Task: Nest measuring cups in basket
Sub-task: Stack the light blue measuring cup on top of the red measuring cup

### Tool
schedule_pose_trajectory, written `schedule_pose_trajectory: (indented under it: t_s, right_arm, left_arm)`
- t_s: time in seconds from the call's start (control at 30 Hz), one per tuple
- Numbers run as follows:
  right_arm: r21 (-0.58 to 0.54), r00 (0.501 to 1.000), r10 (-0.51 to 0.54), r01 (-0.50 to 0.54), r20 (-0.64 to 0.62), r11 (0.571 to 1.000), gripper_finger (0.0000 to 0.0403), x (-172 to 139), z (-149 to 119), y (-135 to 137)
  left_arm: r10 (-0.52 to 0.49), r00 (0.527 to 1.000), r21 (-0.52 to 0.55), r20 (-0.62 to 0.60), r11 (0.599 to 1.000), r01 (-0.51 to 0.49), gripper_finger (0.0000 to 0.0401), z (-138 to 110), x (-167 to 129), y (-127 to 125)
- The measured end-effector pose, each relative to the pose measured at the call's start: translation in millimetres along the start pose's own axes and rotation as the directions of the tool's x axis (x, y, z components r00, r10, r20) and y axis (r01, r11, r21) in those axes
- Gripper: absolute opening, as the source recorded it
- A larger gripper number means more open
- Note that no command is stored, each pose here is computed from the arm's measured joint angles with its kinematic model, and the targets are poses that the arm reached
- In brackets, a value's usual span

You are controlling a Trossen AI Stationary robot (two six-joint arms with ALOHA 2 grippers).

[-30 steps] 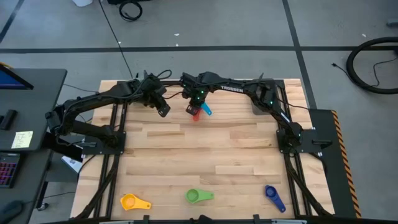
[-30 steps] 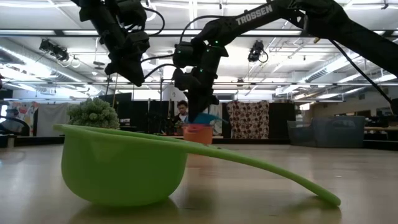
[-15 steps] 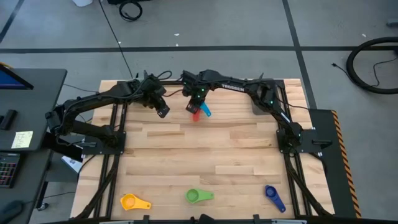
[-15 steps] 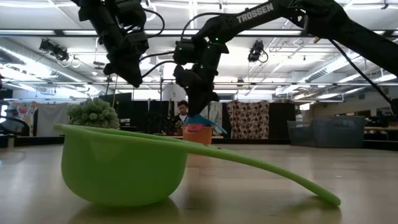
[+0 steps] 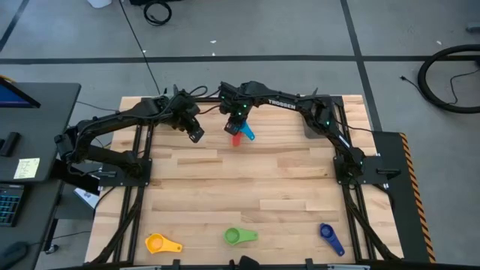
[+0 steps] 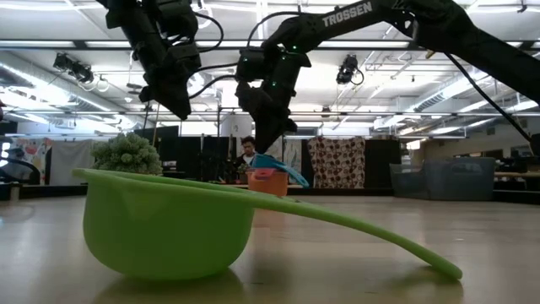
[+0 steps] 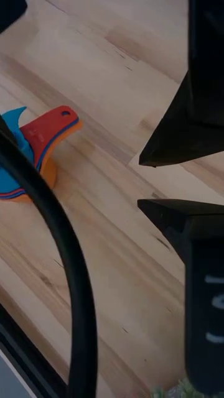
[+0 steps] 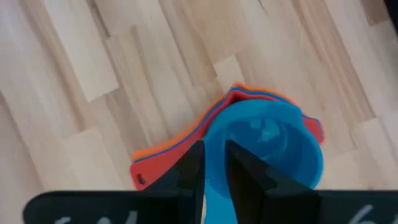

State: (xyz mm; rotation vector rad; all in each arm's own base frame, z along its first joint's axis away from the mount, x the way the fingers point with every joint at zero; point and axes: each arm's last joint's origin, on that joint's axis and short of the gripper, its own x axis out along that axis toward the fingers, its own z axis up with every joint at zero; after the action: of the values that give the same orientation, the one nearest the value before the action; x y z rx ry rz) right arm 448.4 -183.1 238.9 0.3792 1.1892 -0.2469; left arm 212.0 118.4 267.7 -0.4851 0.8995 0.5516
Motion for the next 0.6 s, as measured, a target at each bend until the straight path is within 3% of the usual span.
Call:
schedule_pose_trajectory:
  t_s: [0.2, 0.33, 0.6]
  right_arm:
    - [0.004, 0.990, -0.136, 0.136, 0.041, 0.991, 0.0038, -1, 4, -11]
    - [-0.011, 0.986, -0.130, 0.132, 0.108, 0.991, 0.0010, -2, 10, -13]
    - [-0.015, 0.987, -0.102, 0.104, 0.121, 0.994, 0.0005, -2, 12, -13]
  left_arm:
    - [0.000, 1.000, 0.000, 0.000, 1.000, 0.000, 0.0101, 0, 0, 0]
    - [0.000, 1.000, 0.000, 0.000, 1.000, 0.000, 0.0101, 0, 0, 0]
    - [0.001, 1.000, -0.001, -0.005, 1.000, -0.001, 0.0101, 0, 0, 0]
